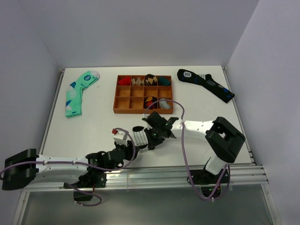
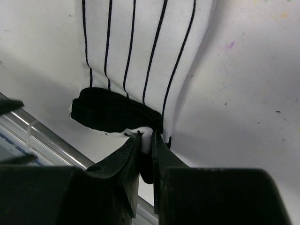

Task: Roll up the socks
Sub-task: Roll the sock at the center of the board.

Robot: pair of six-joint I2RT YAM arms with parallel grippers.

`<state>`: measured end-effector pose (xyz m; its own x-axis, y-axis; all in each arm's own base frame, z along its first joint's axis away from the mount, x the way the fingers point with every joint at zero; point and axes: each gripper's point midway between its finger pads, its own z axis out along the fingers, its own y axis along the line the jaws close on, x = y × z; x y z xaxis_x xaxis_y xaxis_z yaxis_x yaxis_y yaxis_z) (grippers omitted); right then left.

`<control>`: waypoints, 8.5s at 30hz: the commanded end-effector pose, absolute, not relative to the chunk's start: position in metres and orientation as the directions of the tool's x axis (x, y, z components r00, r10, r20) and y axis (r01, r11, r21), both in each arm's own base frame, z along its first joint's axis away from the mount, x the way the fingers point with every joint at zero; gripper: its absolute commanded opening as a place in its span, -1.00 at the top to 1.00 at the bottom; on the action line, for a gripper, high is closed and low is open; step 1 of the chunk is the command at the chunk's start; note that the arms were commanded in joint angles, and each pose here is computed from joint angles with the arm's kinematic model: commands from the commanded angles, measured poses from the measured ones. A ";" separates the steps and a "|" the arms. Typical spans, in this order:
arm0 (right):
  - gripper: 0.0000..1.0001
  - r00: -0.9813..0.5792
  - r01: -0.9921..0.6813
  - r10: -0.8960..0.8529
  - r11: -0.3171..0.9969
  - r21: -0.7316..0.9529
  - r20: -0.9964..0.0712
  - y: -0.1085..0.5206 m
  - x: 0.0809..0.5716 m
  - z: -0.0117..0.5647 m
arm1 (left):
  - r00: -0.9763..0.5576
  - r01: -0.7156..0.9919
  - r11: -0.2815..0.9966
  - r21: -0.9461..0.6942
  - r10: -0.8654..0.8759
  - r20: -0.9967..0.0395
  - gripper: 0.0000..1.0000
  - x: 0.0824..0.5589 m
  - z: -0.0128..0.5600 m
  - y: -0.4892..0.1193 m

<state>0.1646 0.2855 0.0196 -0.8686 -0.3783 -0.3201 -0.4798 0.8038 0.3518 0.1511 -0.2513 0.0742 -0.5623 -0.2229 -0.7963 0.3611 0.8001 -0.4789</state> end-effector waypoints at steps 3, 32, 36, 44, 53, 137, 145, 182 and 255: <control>0.82 -0.868 -0.493 -0.434 0.809 0.320 -0.240 0.278 0.159 0.008 | -0.400 0.441 0.843 -0.308 -0.122 -0.908 0.11 0.147 0.103 -0.271; 0.87 -0.874 -0.477 -0.479 0.811 0.338 -0.083 0.246 0.178 0.003 | -0.359 0.650 0.756 0.078 0.395 -0.845 -0.23 0.133 0.090 -0.307; 0.87 -0.875 -0.474 -0.479 0.815 0.333 -0.073 0.242 0.180 0.004 | -0.362 0.643 0.758 0.113 0.430 -0.827 -0.21 0.135 0.076 -0.308; 0.88 -0.870 -0.483 -0.487 0.812 0.328 -0.074 0.240 0.182 0.007 | -0.356 0.643 0.757 0.120 0.434 -0.827 -0.21 0.139 0.073 -0.309; 0.89 -0.870 -0.482 -0.489 0.815 0.321 -0.065 0.237 0.184 0.007 | -0.334 0.675 0.725 0.136 0.465 -0.820 -0.17 0.149 0.069 -0.324; 0.85 -0.888 -0.453 -0.448 0.822 0.344 -0.098 0.243 0.193 0.006 | -0.524 0.572 0.802 -0.173 0.195 -0.829 0.29 0.158 0.066 -0.324; 0.87 -0.883 -0.465 -0.460 0.825 0.322 -0.094 0.241 0.197 0.012 | -0.420 0.600 0.796 -0.086 0.222 -0.880 0.27 0.171 0.103 -0.329; 0.93 -0.873 -0.479 -0.481 0.819 0.316 -0.079 0.239 0.196 0.005 | -0.464 0.642 0.766 -0.036 0.351 -0.813 0.26 0.173 0.040 -0.348; 0.02 -0.879 -0.316 -0.073 0.829 0.461 -0.471 0.227 0.253 0.094 | -0.889 0.293 0.837 -0.461 0.062 -0.453 0.99 0.104 -0.080 -0.285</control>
